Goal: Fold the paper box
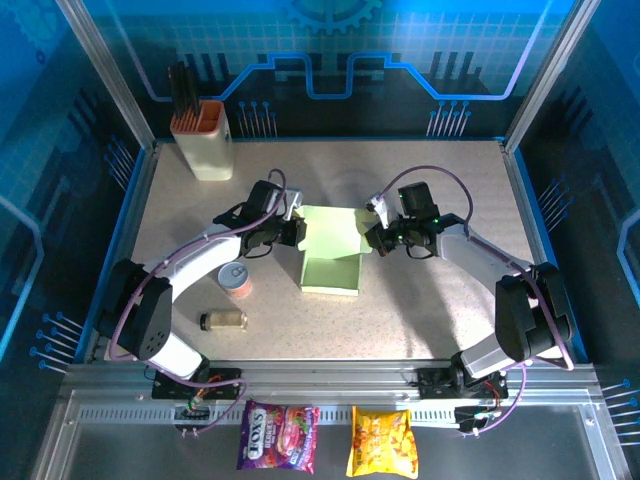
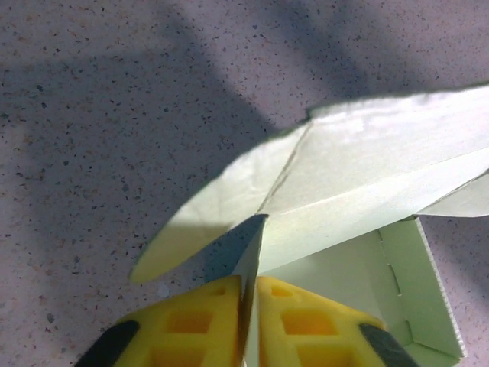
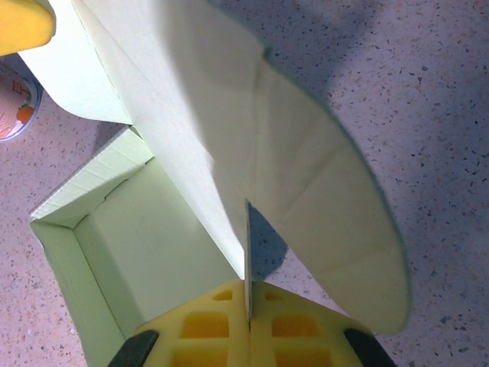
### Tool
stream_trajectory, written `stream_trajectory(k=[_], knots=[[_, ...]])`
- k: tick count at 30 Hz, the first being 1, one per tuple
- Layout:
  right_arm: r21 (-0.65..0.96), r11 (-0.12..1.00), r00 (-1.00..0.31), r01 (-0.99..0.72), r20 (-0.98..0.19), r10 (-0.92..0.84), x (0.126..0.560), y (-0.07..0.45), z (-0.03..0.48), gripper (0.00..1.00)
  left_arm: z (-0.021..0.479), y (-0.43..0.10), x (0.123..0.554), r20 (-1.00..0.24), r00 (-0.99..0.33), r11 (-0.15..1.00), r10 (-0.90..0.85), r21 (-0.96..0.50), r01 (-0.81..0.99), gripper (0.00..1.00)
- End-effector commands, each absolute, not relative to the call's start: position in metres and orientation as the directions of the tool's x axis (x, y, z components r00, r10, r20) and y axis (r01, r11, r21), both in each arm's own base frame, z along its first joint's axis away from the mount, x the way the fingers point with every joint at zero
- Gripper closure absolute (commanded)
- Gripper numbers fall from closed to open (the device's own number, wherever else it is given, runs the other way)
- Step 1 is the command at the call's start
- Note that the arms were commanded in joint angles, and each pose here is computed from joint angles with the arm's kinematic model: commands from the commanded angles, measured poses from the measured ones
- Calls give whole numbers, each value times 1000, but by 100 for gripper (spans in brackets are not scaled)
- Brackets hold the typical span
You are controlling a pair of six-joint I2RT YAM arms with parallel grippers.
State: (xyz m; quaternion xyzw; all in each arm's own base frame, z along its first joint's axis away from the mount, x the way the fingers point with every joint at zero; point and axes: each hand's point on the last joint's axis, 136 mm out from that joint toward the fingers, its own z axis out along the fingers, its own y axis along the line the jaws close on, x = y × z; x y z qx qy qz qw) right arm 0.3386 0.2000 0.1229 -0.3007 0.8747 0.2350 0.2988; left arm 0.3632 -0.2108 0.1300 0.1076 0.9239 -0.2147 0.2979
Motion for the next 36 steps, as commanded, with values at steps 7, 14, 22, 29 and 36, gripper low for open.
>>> stream_trajectory(k=[7,14,22,29,36], knots=[[229,712,-640,-664,-668,-381,340,205,134,100,141,-209,361,-616,-781,894,101,-288,343,87],[238,727,-653,-644,-666,-361,341,204,142,90,139,-212,359,-617,-779,890,115,-284,357,93],[240,740,-659,-628,-669,-343,341,205,154,83,138,-212,358,-618,-776,891,122,-277,360,93],[234,743,-668,-627,-653,-358,338,207,154,83,140,-212,359,-622,-773,891,123,-274,362,93],[207,773,-685,-600,-632,-362,338,210,153,98,143,-206,361,-628,-769,915,122,-229,332,88]])
